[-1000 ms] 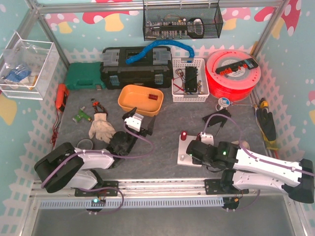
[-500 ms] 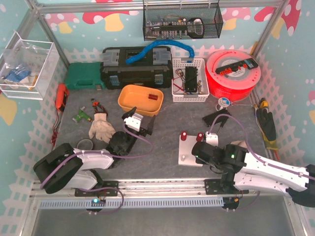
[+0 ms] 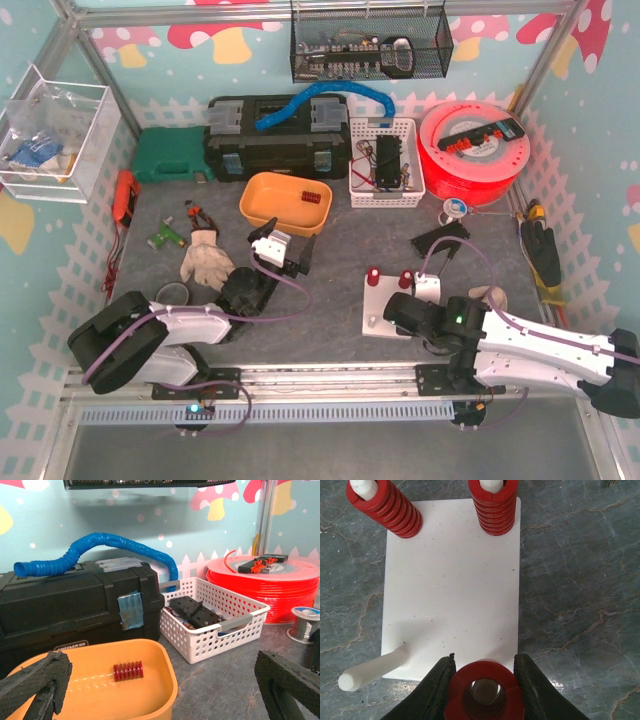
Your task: Install the large spring
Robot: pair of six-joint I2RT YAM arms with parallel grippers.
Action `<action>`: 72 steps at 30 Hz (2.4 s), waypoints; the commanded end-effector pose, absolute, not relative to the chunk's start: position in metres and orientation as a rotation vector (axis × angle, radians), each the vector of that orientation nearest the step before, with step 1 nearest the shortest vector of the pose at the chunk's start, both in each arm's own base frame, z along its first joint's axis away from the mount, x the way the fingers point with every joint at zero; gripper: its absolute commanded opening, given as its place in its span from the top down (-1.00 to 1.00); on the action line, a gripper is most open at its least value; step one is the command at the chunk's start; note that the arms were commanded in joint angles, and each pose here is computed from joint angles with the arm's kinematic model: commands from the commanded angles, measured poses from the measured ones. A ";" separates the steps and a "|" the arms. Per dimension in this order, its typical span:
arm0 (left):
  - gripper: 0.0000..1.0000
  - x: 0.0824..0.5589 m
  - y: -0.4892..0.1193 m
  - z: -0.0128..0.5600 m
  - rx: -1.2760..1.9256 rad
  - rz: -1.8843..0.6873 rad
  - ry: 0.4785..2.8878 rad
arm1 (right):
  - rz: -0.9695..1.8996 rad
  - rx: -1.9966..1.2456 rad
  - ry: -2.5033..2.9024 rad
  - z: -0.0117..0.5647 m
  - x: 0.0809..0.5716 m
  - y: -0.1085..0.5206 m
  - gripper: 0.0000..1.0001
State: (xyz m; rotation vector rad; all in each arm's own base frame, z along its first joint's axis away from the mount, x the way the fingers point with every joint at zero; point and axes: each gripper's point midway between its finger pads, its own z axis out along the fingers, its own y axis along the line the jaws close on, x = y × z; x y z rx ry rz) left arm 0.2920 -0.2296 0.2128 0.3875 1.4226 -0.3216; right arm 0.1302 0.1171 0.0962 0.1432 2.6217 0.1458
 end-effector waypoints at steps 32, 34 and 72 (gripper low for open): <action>-0.98 0.299 -0.220 0.212 0.313 -0.302 1.446 | 0.255 0.082 2.472 0.136 0.157 0.148 -0.53; -0.98 0.302 -0.219 0.211 0.294 -0.295 1.469 | 0.238 0.084 2.420 0.154 0.164 0.146 -0.77; 0.20 0.480 -0.239 0.093 -1.127 -0.974 2.172 | 0.161 -0.030 1.920 0.221 0.322 0.131 -0.97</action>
